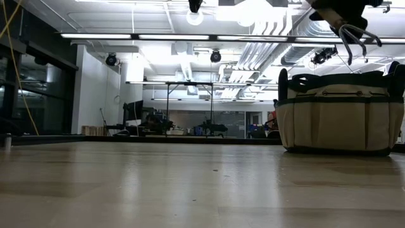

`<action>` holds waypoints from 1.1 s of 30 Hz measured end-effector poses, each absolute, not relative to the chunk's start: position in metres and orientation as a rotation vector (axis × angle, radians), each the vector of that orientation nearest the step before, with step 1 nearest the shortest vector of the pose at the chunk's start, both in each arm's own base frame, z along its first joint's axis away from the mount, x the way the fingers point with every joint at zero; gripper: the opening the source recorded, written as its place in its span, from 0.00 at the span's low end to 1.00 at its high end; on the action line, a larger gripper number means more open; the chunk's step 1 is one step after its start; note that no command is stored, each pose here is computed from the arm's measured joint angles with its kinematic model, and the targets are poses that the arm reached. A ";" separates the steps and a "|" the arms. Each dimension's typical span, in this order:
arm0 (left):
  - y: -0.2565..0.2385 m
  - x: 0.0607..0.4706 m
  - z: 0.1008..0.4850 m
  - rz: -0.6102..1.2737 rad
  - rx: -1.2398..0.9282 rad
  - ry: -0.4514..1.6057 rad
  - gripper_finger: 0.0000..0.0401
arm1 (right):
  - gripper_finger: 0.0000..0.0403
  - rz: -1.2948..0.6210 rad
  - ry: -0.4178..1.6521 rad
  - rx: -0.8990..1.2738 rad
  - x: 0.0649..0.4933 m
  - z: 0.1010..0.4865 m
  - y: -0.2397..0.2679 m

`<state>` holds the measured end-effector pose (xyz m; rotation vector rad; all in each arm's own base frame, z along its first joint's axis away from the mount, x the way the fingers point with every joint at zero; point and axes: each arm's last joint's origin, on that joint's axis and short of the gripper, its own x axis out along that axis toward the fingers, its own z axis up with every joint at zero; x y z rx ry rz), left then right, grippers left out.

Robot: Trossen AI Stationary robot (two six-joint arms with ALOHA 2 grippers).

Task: Pick & Place Garden tools in Gardening bag
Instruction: Put the hand rake into the gardening bag

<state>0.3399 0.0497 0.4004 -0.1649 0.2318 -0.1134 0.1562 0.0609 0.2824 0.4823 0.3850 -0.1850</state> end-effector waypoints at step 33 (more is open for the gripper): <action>0.050 0.339 0.398 -0.103 -0.247 0.262 0.47 | 0.15 -0.188 0.418 0.266 0.147 0.249 0.015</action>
